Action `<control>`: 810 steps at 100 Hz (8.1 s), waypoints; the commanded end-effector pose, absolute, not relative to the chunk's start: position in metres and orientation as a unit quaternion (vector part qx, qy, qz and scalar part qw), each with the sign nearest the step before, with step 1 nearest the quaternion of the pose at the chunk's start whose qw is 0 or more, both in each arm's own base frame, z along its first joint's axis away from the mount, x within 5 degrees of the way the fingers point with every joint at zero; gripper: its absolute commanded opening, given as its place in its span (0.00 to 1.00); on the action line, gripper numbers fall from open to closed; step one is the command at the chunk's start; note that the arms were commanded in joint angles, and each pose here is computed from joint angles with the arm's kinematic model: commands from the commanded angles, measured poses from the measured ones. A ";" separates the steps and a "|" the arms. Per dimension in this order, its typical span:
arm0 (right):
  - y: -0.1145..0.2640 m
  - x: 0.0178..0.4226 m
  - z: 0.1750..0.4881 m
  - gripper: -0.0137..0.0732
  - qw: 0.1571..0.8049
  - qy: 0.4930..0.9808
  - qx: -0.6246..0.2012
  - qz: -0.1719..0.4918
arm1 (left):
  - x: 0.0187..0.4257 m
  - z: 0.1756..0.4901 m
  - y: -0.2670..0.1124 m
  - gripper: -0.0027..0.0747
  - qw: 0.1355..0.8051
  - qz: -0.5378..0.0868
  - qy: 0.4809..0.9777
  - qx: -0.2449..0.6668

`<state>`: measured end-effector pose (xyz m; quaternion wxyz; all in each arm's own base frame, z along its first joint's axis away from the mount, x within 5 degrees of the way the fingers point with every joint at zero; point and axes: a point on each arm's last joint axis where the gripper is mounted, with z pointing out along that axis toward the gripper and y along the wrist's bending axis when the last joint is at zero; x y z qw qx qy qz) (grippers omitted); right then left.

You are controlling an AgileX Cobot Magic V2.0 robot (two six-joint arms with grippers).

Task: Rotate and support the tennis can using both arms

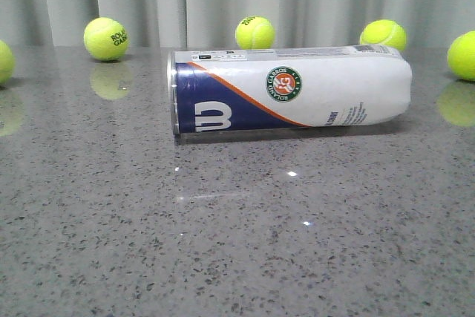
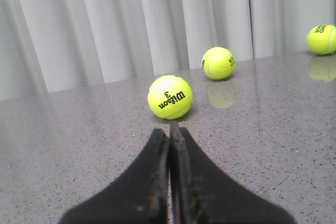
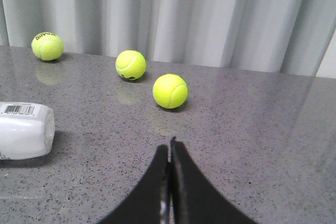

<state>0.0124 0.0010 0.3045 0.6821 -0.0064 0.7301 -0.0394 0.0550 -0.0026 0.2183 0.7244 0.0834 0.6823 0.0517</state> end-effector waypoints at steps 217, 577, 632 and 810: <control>0.001 0.012 0.318 0.08 0.712 0.701 -0.006 -0.048 | 0.288 0.281 -0.179 0.04 0.176 -0.627 0.752 0.102; 0.001 0.012 0.318 0.08 0.712 0.701 -0.006 -0.048 | 0.282 0.452 -0.203 0.50 0.370 -0.295 0.808 0.351; 0.001 0.012 0.318 0.08 0.712 0.701 -0.006 -0.048 | 0.278 0.470 -0.204 0.37 0.428 -0.313 0.766 0.364; 0.001 0.012 0.318 0.08 0.712 0.701 -0.006 -0.048 | 0.123 0.288 -0.026 0.01 0.658 -0.069 0.746 0.077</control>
